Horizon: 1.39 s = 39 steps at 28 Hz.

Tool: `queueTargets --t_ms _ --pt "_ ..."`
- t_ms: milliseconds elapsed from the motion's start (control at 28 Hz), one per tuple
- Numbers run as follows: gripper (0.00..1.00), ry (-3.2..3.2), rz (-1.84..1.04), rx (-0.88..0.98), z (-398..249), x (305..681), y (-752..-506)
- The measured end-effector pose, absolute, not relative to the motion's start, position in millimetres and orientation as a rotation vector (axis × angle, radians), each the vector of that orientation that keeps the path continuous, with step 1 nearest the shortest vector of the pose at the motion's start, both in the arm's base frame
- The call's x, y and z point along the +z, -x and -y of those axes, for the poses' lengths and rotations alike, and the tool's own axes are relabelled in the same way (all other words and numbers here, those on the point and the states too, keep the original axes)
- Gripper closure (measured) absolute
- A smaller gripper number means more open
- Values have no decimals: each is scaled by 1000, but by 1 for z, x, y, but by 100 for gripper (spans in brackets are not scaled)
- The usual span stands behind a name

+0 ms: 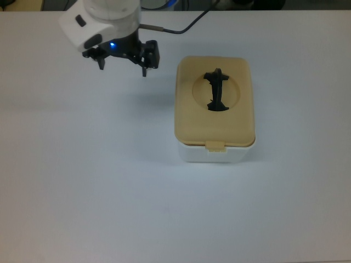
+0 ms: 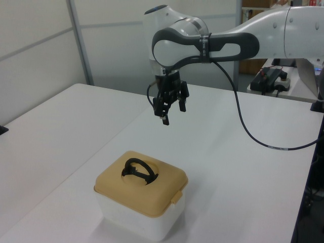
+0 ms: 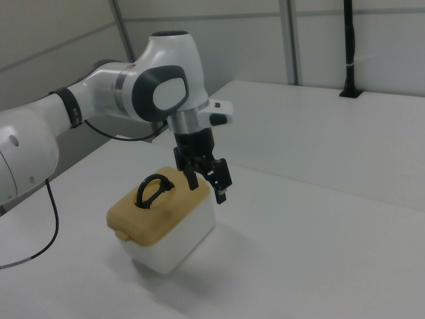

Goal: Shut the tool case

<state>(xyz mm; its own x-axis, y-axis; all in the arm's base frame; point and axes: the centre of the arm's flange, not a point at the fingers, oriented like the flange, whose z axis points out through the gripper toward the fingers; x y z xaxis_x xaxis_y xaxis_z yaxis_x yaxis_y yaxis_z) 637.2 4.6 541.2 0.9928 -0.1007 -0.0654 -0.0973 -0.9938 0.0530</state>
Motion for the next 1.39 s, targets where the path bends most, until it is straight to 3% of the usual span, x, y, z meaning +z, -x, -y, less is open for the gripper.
queueTargets --t_ms 1393 --pt "0 -3087 210 -114 42 539 -636"
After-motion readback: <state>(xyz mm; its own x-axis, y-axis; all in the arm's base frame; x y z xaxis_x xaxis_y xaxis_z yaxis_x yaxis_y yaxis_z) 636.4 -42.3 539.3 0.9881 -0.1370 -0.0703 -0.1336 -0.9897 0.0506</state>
